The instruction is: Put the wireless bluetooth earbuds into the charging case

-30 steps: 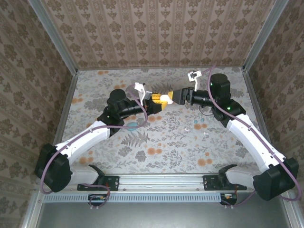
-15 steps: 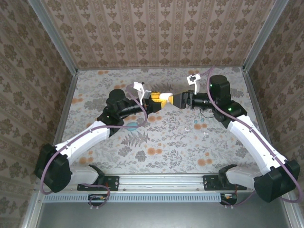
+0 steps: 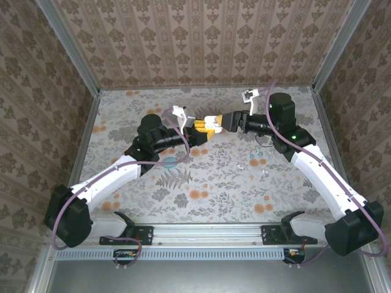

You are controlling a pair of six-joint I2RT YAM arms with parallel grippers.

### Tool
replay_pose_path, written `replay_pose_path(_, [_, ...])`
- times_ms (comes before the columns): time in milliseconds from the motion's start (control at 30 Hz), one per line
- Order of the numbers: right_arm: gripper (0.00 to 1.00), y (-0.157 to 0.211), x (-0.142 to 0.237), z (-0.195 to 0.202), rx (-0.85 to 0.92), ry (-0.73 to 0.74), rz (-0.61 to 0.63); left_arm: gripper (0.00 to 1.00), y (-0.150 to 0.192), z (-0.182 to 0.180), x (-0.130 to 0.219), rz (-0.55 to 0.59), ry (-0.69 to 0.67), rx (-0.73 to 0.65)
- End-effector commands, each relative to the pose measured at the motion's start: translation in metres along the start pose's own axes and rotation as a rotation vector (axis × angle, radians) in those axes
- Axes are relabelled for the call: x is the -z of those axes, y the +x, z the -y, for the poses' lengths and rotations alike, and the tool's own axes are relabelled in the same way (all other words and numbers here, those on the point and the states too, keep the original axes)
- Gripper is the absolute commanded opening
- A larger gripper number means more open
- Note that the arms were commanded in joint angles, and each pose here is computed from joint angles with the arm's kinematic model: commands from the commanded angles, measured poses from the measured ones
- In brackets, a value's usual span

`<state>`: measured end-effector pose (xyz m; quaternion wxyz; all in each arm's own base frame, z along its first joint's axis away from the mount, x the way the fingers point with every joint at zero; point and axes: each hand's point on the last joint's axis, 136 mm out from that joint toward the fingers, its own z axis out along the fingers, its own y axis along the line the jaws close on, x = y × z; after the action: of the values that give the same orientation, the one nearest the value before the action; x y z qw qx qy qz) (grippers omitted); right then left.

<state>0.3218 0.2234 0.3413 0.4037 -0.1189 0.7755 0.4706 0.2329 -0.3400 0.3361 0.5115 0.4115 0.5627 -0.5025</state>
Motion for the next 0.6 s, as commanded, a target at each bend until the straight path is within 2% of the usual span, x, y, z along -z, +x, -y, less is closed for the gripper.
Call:
replay_pose_path(0, [0.73,-0.016,0.001,0.003,-0.003,0.035,0.049,0.19,-0.030,0.016,0.004,0.069,0.039,-0.091])
replay_pose_path(167, [0.77,-0.027,0.025,-0.008,0.012,0.028,0.107,0.20,-0.019,-0.002,0.007,0.053,-0.069,-0.089])
replay_pose_path(267, [0.78,-0.024,0.053,0.015,0.007,0.166,0.148,0.20,-0.011,-0.016,0.011,0.046,-0.150,-0.089])
replay_pose_path(367, [0.74,0.002,0.089,0.085,-0.103,0.478,0.142,0.20,-0.008,-0.022,0.016,0.059,-0.196,-0.090])
replay_pose_path(433, [0.67,0.038,0.114,0.139,-0.233,0.682,0.086,0.20,-0.008,-0.023,0.018,0.069,-0.213,-0.092])
replay_pose_path(500, [0.65,0.077,0.130,0.178,-0.356,0.798,0.002,0.20,-0.008,-0.024,0.020,0.076,-0.228,-0.092])
replay_pose_path(567, [0.64,0.109,0.136,0.206,-0.448,0.846,-0.074,0.20,-0.008,-0.026,0.022,0.081,-0.238,-0.088])
